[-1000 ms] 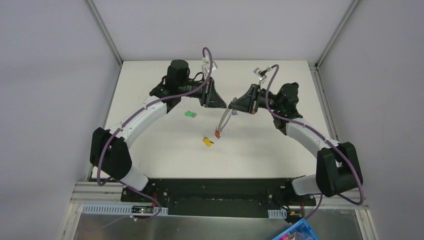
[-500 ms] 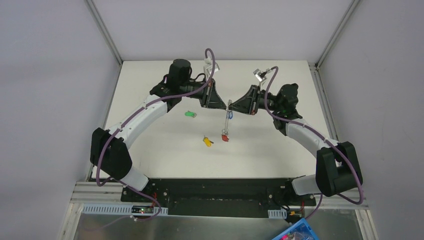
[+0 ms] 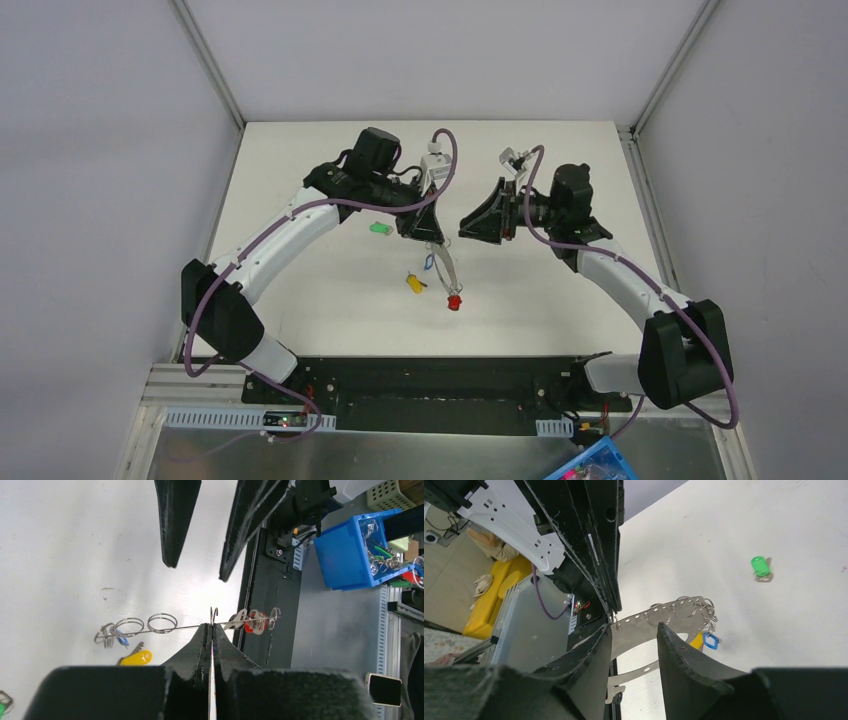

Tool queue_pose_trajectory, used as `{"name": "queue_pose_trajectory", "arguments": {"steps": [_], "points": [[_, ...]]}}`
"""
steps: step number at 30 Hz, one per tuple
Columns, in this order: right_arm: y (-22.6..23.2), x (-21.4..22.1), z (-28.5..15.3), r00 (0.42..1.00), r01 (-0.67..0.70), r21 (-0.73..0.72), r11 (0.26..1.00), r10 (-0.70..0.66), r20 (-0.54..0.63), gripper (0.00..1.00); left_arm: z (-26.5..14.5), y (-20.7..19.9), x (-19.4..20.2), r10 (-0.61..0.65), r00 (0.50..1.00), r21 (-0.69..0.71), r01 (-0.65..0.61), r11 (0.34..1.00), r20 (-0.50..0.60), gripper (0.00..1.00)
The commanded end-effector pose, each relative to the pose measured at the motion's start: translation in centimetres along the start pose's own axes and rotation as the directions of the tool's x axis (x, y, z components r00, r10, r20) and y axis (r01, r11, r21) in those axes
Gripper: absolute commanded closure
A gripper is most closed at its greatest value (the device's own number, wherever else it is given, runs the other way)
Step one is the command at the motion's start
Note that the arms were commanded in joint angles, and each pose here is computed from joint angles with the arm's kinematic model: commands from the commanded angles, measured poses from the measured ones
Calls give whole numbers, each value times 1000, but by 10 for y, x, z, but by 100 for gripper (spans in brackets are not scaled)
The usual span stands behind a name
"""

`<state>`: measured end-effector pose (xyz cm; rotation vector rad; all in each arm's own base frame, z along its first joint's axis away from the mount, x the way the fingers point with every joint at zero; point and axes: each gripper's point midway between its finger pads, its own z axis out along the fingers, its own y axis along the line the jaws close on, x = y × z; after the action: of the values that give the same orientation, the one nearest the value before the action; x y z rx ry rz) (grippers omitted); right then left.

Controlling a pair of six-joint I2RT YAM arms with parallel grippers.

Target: Put the keys on the keyring

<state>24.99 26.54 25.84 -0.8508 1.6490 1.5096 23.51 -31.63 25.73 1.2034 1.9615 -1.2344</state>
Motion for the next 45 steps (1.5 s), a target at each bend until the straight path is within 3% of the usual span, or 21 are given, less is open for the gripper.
{"name": "queue_pose_trajectory", "arguments": {"steps": [1,14,21,25,33,45], "points": [[21,2,7,990,126,-80,989,-130,-54,58,-5,-11,-16,91,996,1,-91,996,23,100],[21,11,15,990,113,-96,989,-121,-75,65,0,-9,-23,30,998,-8,-29,1000,49,100],[-5,-3,5,990,130,76,989,-125,-66,62,-11,6,-12,81,997,-129,-79,988,9,100],[-16,-1,-3,986,149,170,974,-134,-95,59,-31,14,-6,121,992,-235,-123,964,-23,100],[-41,33,-8,977,150,297,943,-95,-191,57,-91,30,8,95,995,-412,-98,906,-29,100],[-74,92,62,936,149,400,904,2,-351,57,-165,41,61,27,1000,-606,-30,795,-15,100]]}}
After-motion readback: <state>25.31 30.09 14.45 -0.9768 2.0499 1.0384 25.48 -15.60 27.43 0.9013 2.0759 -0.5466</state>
